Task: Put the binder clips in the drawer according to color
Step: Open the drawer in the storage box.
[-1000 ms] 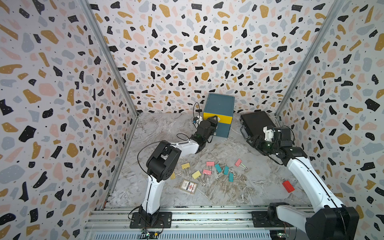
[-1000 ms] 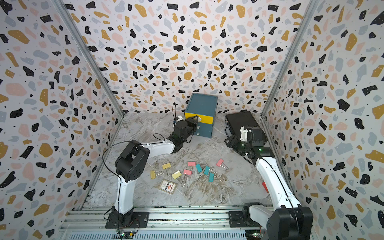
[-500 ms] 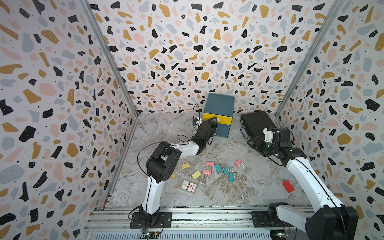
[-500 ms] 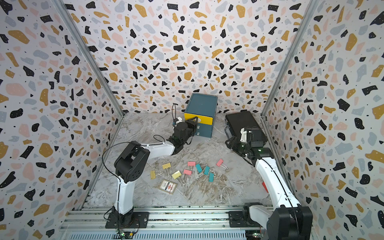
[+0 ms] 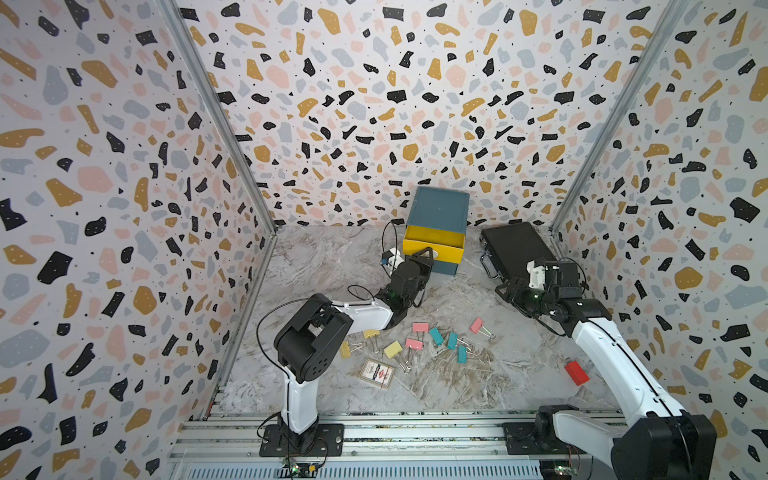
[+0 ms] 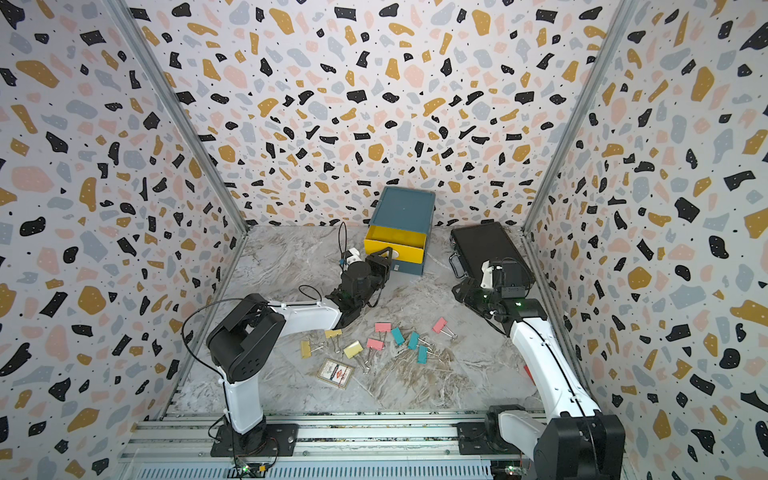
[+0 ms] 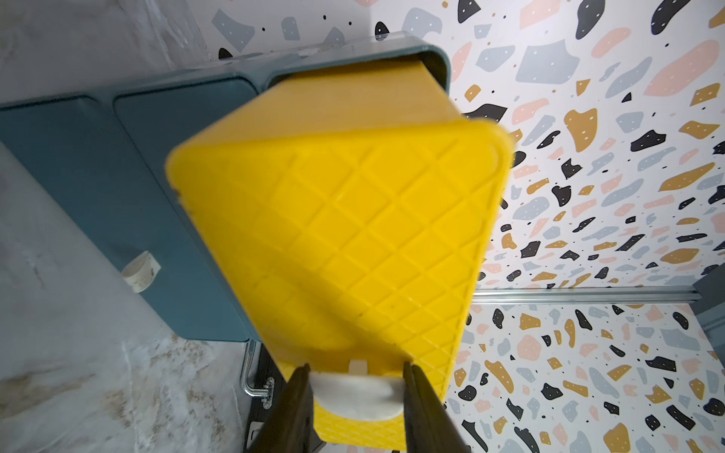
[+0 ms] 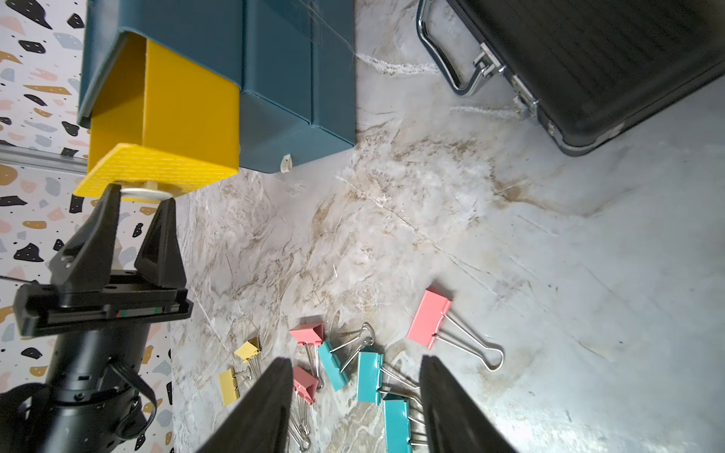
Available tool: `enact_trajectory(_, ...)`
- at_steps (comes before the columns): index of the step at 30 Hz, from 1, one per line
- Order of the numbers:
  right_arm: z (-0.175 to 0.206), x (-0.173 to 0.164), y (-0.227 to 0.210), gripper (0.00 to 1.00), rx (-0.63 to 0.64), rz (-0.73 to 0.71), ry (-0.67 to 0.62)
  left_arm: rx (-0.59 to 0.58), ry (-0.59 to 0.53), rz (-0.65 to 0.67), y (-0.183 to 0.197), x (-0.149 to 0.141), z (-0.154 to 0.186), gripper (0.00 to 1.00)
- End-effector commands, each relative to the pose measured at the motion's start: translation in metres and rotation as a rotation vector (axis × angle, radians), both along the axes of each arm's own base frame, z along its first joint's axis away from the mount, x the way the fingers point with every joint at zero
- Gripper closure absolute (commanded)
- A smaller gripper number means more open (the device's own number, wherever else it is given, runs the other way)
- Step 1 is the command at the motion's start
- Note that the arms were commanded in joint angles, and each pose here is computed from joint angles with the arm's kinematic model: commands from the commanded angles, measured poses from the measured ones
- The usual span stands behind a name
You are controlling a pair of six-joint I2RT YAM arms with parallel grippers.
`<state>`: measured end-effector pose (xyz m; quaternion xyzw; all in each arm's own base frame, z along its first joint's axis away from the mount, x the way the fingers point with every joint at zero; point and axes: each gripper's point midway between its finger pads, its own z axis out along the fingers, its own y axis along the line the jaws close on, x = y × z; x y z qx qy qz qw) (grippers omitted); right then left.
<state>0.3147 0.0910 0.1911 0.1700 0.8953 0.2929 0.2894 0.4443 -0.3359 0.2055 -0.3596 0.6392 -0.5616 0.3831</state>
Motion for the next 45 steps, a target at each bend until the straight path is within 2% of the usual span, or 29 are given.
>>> enact_trajectory(1, -0.004, -0.010, -0.003, 0.43, -0.037, 0.003, 0.021, -0.052, -0.070, 0.011, 0.005, -0.011, 0.028, 0.73)
enact_trajectory(11, -0.032, -0.019, -0.003, 0.45, -0.128, 0.007, 0.126, -0.056, -0.063, 0.004, 0.012, -0.037, 0.026, 0.74)
enact_trajectory(23, -0.049, -0.025, -0.003, 0.45, -0.200, -0.010, 0.189, -0.045, -0.047, -0.009, 0.013, -0.044, 0.019, 0.73)
enact_trajectory(25, -0.053, -0.026, -0.004, 0.46, -0.215, -0.012, 0.203, -0.042, -0.037, -0.010, 0.013, -0.045, 0.015, 0.68)
enact_trajectory(29, -0.062, -0.029, -0.001, 0.47, -0.250, -0.015, 0.239, -0.023, -0.014, -0.020, 0.013, -0.047, 0.010, 0.50)
enact_trajectory(33, -0.075, -0.036, 0.001, 0.47, -0.275, -0.037, 0.299, -0.003, 0.007, -0.028, 0.014, -0.050, 0.007, 0.39)
enact_trajectory(39, -0.092, -0.051, 0.007, 0.46, -0.313, -0.124, 0.393, 0.055, 0.108, -0.044, 0.025, -0.066, -0.006, 0.31)
enact_trajectory(45, -0.113, -0.055, 0.029, 0.44, -0.298, -0.152, 0.482, 0.251, 0.290, -0.098, 0.057, -0.110, -0.029, 0.27)
